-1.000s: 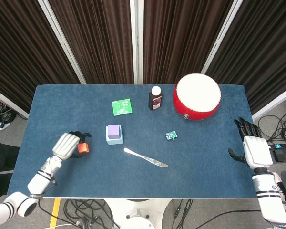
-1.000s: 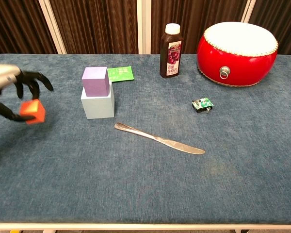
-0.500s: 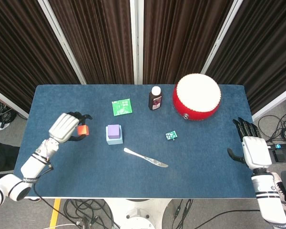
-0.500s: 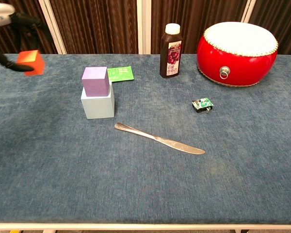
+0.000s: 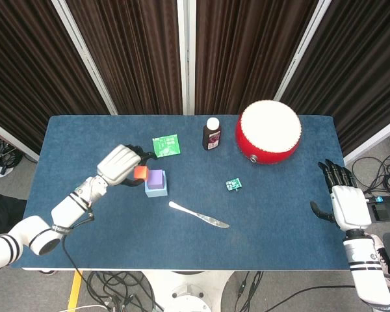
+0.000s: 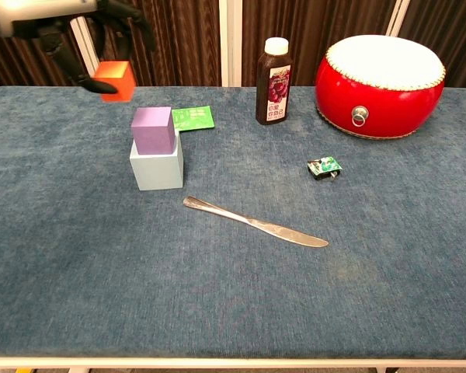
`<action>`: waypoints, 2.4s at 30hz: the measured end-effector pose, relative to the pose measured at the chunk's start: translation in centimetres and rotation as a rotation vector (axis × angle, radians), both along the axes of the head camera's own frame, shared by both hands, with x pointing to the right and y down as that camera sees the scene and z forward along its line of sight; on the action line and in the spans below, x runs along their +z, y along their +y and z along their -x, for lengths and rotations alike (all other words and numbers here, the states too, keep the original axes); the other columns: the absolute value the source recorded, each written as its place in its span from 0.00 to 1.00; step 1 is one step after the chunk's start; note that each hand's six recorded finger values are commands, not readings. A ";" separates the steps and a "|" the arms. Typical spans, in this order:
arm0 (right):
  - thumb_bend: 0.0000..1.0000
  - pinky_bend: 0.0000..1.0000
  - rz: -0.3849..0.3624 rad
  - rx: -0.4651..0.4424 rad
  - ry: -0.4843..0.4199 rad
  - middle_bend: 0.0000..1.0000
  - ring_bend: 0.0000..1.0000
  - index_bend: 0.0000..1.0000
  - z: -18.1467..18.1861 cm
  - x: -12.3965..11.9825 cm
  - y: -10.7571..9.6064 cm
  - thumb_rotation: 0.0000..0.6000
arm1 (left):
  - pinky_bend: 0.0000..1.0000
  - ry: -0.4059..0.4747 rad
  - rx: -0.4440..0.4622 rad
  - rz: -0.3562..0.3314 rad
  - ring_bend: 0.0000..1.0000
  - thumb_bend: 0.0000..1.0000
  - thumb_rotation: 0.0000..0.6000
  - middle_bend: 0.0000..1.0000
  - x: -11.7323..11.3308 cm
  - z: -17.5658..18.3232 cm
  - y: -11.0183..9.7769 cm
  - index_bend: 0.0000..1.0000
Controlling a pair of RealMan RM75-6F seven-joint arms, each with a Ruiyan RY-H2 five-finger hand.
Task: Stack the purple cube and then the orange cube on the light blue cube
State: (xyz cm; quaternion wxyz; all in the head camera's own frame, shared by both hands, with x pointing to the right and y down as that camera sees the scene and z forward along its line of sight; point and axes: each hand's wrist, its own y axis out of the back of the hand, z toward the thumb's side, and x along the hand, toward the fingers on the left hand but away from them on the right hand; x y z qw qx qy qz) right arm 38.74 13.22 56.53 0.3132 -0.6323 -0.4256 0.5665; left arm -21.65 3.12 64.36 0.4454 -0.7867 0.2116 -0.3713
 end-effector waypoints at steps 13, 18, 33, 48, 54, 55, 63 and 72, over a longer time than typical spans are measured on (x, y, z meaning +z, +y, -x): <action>0.22 0.00 0.012 -0.004 -0.002 0.00 0.00 0.00 0.0 0.3 0.0 1.00 | 0.48 -0.002 0.005 0.096 0.41 0.29 1.00 0.62 2.5 -3.1 -0.5 0.36; 0.22 0.00 0.013 -0.003 -0.002 0.00 0.00 0.00 0.0 0.3 0.0 1.00 | 0.47 0.005 -0.003 0.096 0.41 0.29 1.00 0.62 2.5 -3.7 -0.9 0.36; 0.22 0.00 0.017 -0.001 0.000 0.00 0.00 0.00 0.0 0.3 0.0 1.00 | 0.47 -0.020 -0.002 0.099 0.41 0.28 1.00 0.62 3.2 -3.2 -0.3 0.36; 0.22 0.00 0.015 0.005 0.000 0.00 0.00 0.00 -0.2 0.2 -0.1 1.00 | 0.47 -0.021 -0.023 0.110 0.41 0.28 1.00 0.62 3.8 -3.3 -0.2 0.36; 0.22 0.00 0.019 0.004 0.002 0.00 0.00 0.00 -0.2 0.3 0.0 1.00 | 0.47 -0.023 -0.025 0.113 0.41 0.28 1.00 0.61 4.0 -3.1 -0.1 0.36; 0.22 0.00 0.019 0.004 0.001 0.00 0.00 0.00 -0.1 0.3 0.0 1.00 | 0.47 -0.023 -0.025 0.113 0.40 0.27 1.00 0.60 4.0 -3.1 -0.1 0.35; 0.22 0.00 0.020 0.007 0.000 0.00 0.00 0.00 -0.1 0.3 -0.1 1.00 | 0.46 -0.014 -0.034 0.135 0.37 0.17 1.00 0.43 4.1 -2.7 0.0 0.28; 0.22 0.00 0.020 0.009 0.000 0.00 0.00 0.00 -0.2 0.2 -0.1 1.00 | 0.44 -0.021 -0.056 0.123 0.35 0.15 1.00 0.39 3.2 -1.2 -0.1 0.26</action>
